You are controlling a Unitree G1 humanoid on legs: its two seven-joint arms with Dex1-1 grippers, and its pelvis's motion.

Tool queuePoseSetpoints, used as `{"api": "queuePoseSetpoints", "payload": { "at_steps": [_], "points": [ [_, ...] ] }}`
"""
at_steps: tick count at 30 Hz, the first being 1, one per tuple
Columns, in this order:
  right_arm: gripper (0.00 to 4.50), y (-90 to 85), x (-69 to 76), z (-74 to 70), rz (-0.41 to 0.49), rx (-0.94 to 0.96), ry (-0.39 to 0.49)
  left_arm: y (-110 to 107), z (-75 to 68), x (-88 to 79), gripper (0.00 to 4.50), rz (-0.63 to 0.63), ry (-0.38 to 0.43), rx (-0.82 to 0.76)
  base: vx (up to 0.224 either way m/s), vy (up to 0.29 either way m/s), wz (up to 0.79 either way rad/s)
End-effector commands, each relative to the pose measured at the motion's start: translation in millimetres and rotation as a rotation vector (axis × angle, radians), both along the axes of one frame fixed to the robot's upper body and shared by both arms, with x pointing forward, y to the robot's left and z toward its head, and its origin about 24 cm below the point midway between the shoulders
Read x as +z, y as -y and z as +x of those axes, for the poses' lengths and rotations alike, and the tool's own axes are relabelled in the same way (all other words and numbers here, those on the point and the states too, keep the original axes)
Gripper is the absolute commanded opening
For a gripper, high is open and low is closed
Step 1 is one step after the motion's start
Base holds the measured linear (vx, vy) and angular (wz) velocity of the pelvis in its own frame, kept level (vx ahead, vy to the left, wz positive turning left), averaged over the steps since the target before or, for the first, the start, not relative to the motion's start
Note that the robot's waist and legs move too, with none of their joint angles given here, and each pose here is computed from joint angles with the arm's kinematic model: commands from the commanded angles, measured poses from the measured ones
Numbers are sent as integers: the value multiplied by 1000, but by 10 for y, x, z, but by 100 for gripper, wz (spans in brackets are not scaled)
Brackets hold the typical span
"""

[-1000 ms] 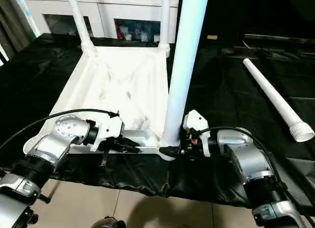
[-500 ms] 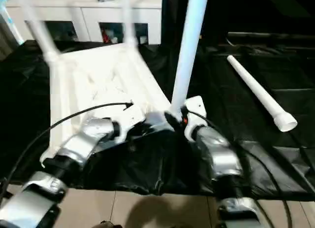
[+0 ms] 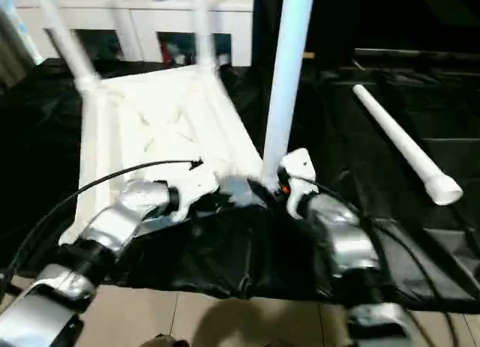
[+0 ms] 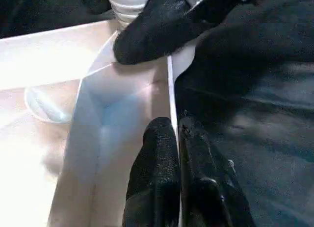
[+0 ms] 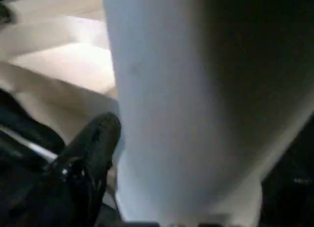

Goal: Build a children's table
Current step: Rotate leg to tighten

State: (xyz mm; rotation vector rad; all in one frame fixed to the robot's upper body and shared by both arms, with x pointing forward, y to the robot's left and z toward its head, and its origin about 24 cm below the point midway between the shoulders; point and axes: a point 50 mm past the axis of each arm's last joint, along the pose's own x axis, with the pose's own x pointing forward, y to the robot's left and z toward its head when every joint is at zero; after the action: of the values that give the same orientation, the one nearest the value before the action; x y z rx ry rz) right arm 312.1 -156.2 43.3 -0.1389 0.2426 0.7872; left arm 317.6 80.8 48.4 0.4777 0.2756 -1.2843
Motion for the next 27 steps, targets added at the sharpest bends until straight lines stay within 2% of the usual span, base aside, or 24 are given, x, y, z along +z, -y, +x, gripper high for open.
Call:
{"api": "queuePoseSetpoints", "payload": {
  "at_steps": [1, 4, 5, 9, 10, 13, 15, 16, 22, 27],
  "points": [
    [367, -82, 57, -79, -5, 174, 5, 125, -67, 158, 0, -93, 35, -135, 0, 0, 0],
    [367, -38, 80, -145, -21, 277, -12, 46, -85, 164, 0, -87, 13, -175, 0, 0, 0],
    [367, -7, 84, -195, -36, 364, -37, -23, -84, 164, 0, -71, 4, -199, 0, 0, 0],
    [367, 17, 101, -248, -39, 469, -73, -111, -93, 163, 0, -44, -15, -238, 0, 0, 0],
    [340, 17, 107, -257, -39, 487, -78, -128, -96, 162, 0, -38, -19, -245, 0, 0, 0],
    [340, 3, 129, -296, -39, 562, -94, -189, -105, 167, 0, -18, -36, -276, 0, 0, 0],
    [305, -14, 135, -319, -40, 602, -105, -225, -109, 166, 0, -2, -42, -293, 0, 0, 0],
    [305, -21, 134, -326, -40, 613, -108, -235, -109, 165, 0, 2, -44, -297, 0, 0, 0],
    [276, -72, 113, -342, -23, 609, -116, -248, -83, 165, 0, -9, -45, -271, 0, 0, 0],
    [274, -79, 25, -257, -8, 403, -120, -162, 19, 169, 0, -23, -3, -141, 0, 0, 0]
  ]
}}
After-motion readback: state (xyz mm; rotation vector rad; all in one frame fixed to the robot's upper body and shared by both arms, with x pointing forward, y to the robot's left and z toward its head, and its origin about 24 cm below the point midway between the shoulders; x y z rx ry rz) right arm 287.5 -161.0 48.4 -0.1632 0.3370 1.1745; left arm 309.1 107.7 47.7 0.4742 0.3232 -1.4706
